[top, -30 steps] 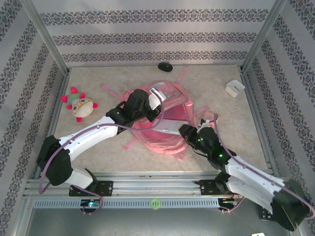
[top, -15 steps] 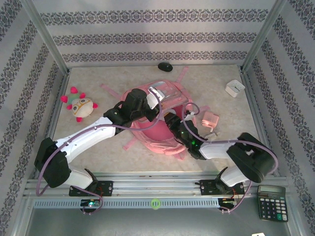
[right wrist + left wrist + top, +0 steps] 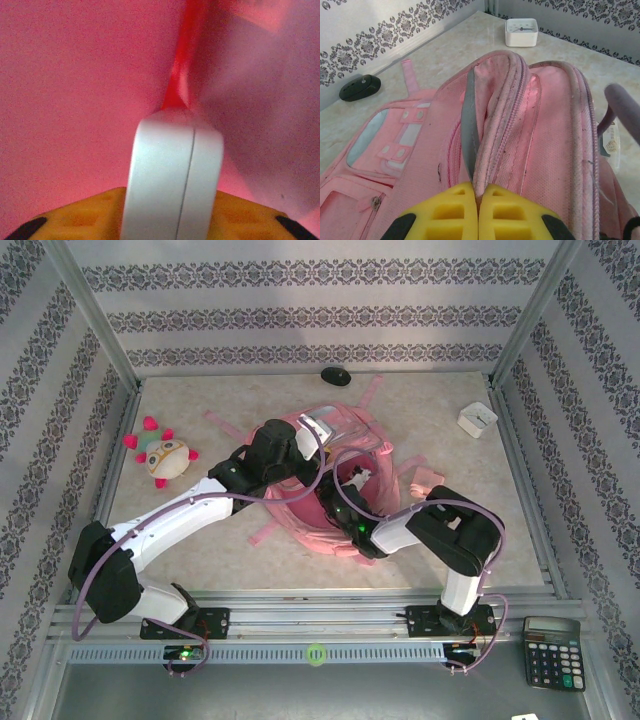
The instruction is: Pack books, pencil case, and school supplies into a backpack
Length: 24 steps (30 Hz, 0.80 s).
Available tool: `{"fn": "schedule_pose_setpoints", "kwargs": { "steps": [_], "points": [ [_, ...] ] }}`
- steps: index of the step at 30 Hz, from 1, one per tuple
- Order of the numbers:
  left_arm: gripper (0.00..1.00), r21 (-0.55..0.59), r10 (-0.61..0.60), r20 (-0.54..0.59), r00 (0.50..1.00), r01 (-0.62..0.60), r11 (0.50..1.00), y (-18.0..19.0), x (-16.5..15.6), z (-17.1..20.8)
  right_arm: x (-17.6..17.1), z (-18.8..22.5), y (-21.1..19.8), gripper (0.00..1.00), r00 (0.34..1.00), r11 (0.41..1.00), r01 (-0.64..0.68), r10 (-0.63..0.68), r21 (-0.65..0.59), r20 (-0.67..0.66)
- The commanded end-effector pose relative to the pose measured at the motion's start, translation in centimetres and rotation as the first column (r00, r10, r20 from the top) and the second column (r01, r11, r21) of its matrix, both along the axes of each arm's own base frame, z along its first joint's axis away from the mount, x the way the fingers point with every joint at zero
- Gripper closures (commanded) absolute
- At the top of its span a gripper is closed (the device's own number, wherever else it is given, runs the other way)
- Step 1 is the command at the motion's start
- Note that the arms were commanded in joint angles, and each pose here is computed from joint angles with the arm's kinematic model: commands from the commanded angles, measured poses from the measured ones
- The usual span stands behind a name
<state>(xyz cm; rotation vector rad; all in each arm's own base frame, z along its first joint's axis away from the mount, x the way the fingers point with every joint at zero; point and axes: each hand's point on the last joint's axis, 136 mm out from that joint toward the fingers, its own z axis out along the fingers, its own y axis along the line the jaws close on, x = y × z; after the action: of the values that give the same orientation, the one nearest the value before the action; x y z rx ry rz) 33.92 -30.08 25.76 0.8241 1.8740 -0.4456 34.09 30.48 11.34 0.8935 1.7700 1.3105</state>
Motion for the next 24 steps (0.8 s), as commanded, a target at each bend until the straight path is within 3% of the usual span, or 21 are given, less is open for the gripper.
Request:
{"fn": "schedule_pose_setpoints", "kwargs": {
  "steps": [1,10,16,19,24],
  "points": [
    [1.0,-0.184,-0.002,0.184,0.983,0.036,0.982,-0.1,0.0,9.4,-1.4,-0.4,0.6,0.55,0.998,0.999,-0.037,0.038,0.022,-0.052],
    [1.0,-0.172,0.027,0.178,0.984,0.004,0.985,1.1,0.5,8.8,-6.0,-1.9,1.8,0.45,0.933,0.951,-0.306,0.306,0.032,-0.186],
    [1.0,-0.162,0.037,0.173,0.984,-0.008,0.987,1.7,0.8,8.4,-9.2,-1.4,3.1,0.42,0.83,0.86,-0.507,0.505,0.056,-0.237],
    [1.0,-0.16,0.035,0.169,0.985,-0.007,0.987,1.7,0.9,8.2,-10.5,-1.7,2.6,0.45,0.785,0.818,-0.575,0.547,-0.015,-0.291],
    [1.0,-0.165,0.031,0.164,0.986,-0.004,0.986,1.7,1.0,8.1,-9.8,-1.6,-0.5,0.66,0.802,0.808,-0.567,0.499,-0.158,-0.329]
  ]
}}
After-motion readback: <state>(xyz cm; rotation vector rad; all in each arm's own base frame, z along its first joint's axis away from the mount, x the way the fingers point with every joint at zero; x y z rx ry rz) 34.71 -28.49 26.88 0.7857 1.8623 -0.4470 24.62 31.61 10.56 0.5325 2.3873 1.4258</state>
